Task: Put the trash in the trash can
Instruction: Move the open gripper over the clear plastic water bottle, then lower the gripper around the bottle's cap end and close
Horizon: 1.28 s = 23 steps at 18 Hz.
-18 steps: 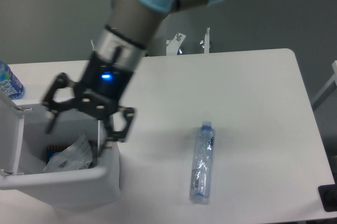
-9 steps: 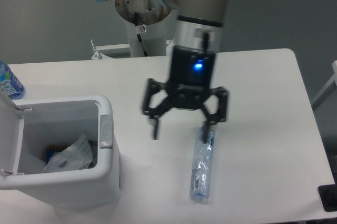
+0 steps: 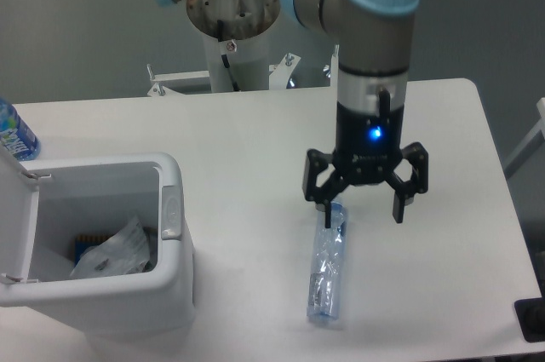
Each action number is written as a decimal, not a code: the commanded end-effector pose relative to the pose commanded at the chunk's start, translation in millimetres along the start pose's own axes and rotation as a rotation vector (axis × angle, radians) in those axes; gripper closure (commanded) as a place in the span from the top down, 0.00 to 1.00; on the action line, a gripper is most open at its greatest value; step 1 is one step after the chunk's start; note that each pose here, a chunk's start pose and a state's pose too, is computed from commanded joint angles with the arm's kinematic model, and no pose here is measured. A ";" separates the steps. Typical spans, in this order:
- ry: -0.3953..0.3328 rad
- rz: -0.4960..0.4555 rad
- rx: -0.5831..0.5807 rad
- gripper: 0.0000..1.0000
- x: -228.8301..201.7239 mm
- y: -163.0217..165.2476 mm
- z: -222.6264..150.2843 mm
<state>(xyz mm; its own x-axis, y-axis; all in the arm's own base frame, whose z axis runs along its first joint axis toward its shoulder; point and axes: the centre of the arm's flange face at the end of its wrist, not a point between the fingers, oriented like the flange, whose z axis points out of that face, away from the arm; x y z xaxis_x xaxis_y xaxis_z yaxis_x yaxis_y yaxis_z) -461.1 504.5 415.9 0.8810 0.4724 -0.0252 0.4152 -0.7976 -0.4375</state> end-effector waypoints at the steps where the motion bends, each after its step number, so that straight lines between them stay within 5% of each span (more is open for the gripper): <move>1: 0.011 -0.005 -0.023 1.00 -2.6 2.6 19.1; 8: 0.095 0.039 -0.154 1.00 6.8 23.8 140.3; 23: 0.127 0.090 -0.201 1.00 41.9 36.4 211.3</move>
<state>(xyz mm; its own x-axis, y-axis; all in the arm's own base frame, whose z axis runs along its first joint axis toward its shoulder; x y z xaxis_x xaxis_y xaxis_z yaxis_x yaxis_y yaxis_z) -456.9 574.5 209.0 0.9325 0.3556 0.0630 0.3596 -0.8986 -0.2512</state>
